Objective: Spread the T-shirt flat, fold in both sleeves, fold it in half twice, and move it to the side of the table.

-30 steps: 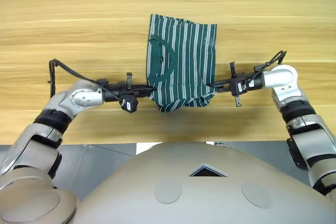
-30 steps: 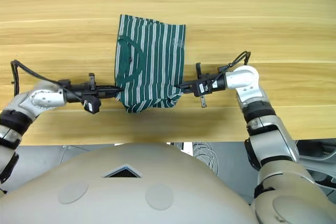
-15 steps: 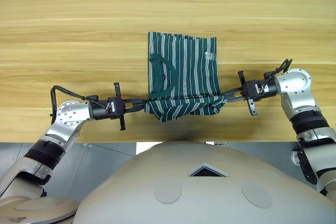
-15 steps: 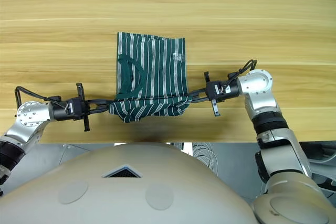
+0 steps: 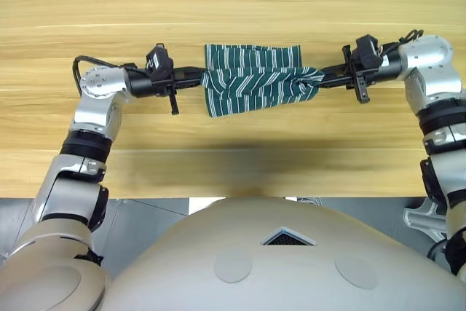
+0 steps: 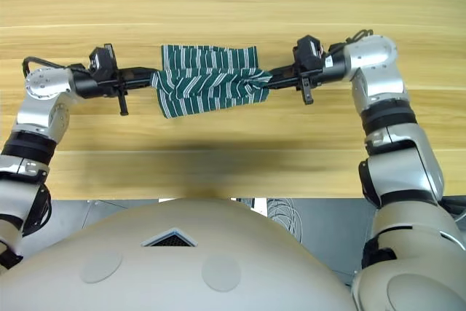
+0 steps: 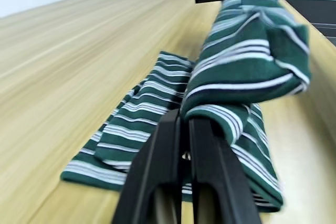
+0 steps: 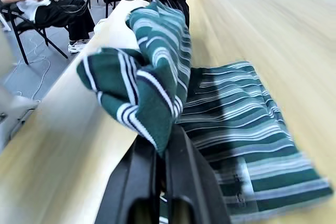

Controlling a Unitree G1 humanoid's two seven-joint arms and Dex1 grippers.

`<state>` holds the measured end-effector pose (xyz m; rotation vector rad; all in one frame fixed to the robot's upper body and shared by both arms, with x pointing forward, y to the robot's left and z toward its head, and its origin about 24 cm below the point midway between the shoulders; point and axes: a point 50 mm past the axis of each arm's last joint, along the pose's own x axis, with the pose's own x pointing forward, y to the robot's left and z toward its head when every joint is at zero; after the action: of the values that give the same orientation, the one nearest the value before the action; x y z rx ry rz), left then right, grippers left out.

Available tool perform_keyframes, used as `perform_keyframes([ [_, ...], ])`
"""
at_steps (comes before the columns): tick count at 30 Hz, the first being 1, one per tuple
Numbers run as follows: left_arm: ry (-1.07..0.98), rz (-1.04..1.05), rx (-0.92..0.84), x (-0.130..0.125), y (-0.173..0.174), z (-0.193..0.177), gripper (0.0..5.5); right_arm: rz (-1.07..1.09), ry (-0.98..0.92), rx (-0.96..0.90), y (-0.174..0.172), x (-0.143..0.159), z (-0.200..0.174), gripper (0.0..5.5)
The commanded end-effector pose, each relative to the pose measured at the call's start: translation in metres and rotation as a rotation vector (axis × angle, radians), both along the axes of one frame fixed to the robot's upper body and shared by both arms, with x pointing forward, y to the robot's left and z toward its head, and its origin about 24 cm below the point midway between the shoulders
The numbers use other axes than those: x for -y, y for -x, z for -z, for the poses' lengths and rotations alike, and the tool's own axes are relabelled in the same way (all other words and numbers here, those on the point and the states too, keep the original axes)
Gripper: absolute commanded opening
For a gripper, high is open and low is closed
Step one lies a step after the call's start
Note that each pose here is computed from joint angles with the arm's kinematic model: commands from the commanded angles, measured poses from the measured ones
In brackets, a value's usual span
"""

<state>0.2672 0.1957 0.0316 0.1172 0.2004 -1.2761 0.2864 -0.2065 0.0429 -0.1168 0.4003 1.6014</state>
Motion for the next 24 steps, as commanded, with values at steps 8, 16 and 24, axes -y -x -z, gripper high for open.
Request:
perform_keyframes([
  [8, -0.055, -0.026, -0.169, 0.010, 0.001, 0.043, 0.43, 0.159, 0.026, -0.132, -0.003, -0.013, 0.037, 0.00],
  [16, 0.038, -0.071, -0.181, 0.011, -0.010, 0.034, 1.79, 0.236, -0.035, -0.139, -0.006, -0.008, 0.034, 0.86],
  [24, 0.103, -0.159, -0.254, 0.010, -0.011, 0.040, 2.80, 0.355, -0.018, -0.121, -0.015, -0.002, 0.031, 2.21],
])
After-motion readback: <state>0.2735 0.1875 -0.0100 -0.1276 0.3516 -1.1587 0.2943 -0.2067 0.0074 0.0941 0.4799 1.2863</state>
